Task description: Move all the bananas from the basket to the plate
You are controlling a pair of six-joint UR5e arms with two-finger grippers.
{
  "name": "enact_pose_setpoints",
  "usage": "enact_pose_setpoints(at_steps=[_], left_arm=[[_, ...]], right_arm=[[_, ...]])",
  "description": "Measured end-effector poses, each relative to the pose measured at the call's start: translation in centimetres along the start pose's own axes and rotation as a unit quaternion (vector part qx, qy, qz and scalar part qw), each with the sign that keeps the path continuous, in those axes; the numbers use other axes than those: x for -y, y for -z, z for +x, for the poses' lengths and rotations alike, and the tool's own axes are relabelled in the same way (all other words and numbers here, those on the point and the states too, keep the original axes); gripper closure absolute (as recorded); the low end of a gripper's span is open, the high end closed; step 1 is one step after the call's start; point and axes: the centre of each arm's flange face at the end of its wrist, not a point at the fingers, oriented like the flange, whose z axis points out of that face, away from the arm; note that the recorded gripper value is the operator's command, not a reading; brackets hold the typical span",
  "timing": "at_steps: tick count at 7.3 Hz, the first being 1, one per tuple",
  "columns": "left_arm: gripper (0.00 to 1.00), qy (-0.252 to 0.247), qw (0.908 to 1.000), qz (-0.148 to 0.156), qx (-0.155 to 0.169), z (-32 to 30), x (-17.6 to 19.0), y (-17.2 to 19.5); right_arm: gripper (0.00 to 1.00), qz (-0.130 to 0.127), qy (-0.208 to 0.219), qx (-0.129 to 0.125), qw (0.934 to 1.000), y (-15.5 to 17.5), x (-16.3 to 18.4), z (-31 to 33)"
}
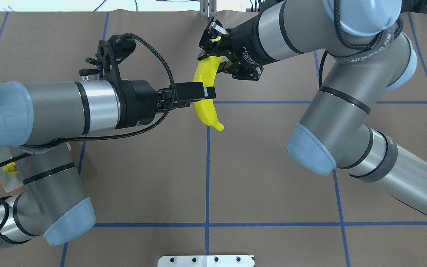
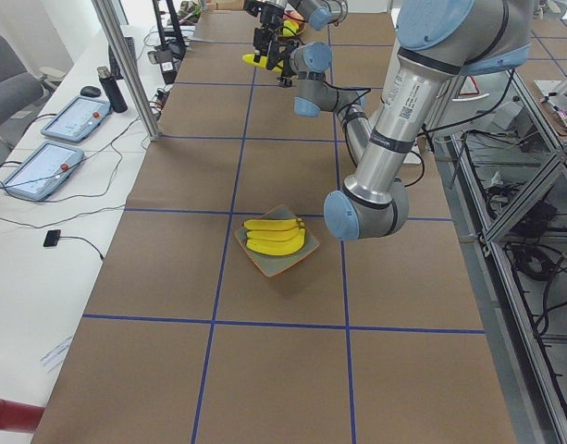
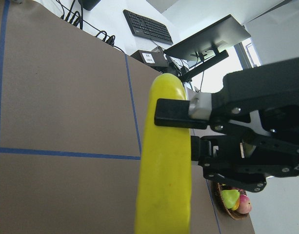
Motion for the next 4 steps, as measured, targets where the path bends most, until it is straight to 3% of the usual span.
enact_pose_setpoints(at_steps=[1, 2, 3, 4], left_arm=[[0.66, 0.001, 1.0000, 0.000, -0.001, 0.11, 0.01, -0.02], [0.93, 0.001, 1.0000, 0.000, -0.002, 0.19, 0.03, -0.03], [1.00, 0.001, 1.0000, 0.001, -0.002, 0.21, 0.04, -0.03], [1.00, 0.000, 1.0000, 0.001, -0.002, 0.27, 0.03, -0.02]], right_arm=[[1.00, -0.003, 0.002, 0.003, 1.0000, 0.16, -0.41, -0.08], [1.00, -0.006, 0.004, 0.006, 1.0000, 0.44, -0.85, -0.12], [1.00, -0.008, 0.006, 0.009, 0.9999, 0.83, -1.20, -0.10], [0.49, -0.009, 0.008, 0.012, 0.9999, 1.13, -1.38, -0.03]])
